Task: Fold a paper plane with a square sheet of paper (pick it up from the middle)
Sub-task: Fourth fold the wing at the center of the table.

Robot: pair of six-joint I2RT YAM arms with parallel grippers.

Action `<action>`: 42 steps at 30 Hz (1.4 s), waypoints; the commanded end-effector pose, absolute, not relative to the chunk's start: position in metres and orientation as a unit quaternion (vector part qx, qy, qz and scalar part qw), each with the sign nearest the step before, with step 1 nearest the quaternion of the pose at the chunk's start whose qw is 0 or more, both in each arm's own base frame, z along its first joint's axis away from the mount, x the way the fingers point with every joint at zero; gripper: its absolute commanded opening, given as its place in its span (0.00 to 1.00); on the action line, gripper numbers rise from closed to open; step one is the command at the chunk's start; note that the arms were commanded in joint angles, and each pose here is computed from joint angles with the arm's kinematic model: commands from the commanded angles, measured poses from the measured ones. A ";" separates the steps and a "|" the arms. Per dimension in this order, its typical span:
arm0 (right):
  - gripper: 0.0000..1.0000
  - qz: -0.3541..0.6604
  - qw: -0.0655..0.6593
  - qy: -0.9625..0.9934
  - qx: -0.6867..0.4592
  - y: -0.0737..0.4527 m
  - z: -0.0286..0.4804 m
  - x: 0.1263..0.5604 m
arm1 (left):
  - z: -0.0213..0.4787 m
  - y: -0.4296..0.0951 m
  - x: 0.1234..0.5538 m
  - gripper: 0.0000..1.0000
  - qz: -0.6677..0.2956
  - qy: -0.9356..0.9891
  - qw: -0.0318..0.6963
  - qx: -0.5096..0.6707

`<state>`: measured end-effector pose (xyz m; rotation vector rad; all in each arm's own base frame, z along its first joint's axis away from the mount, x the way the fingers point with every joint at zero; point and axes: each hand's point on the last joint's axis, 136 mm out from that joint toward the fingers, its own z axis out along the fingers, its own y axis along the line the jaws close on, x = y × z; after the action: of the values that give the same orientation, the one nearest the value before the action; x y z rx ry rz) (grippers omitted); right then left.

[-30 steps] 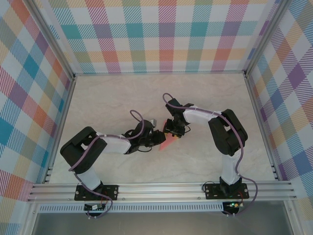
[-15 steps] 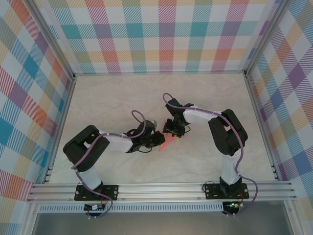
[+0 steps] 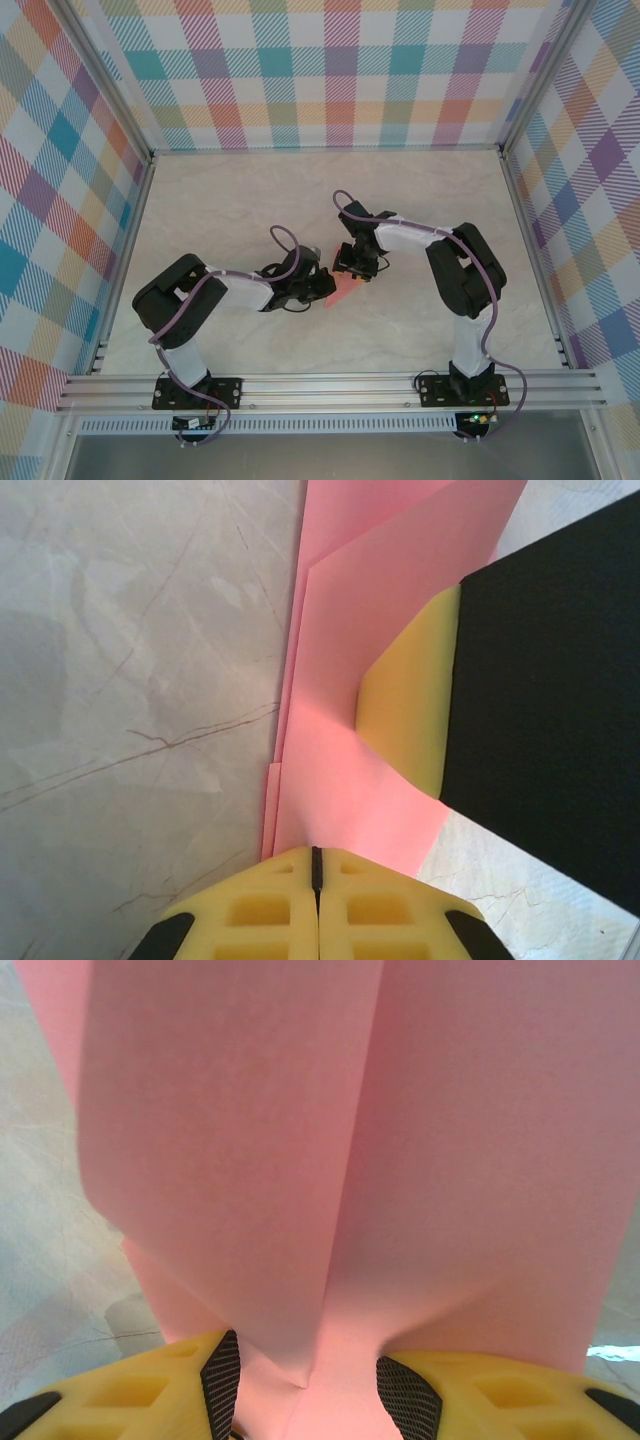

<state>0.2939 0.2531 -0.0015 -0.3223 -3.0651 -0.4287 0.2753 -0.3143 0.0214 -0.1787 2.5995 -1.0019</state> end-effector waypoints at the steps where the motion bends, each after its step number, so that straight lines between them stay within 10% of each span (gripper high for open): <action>1: 0.50 0.087 0.095 -0.985 -0.116 0.157 -0.102 0.234 | 0.002 -0.302 0.268 0.03 -0.309 0.936 0.157 -0.066; 18: 0.57 -0.218 -0.102 -0.970 -0.039 0.236 0.065 0.304 | -0.017 -0.288 0.252 0.00 -0.266 0.953 0.132 -0.065; 28: 0.10 -0.345 -0.057 -0.936 0.031 0.274 0.053 0.289 | -0.017 -0.290 0.252 0.00 -0.265 0.953 0.131 -0.059; 42: 0.04 -0.356 -0.013 -0.934 0.025 0.277 0.015 0.284 | -0.018 -0.290 0.250 0.00 -0.263 0.954 0.128 -0.058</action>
<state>0.2863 0.2769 0.0264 0.0594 -2.9881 -1.1116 0.2746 -0.3150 0.0207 -0.1569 2.6169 -0.9500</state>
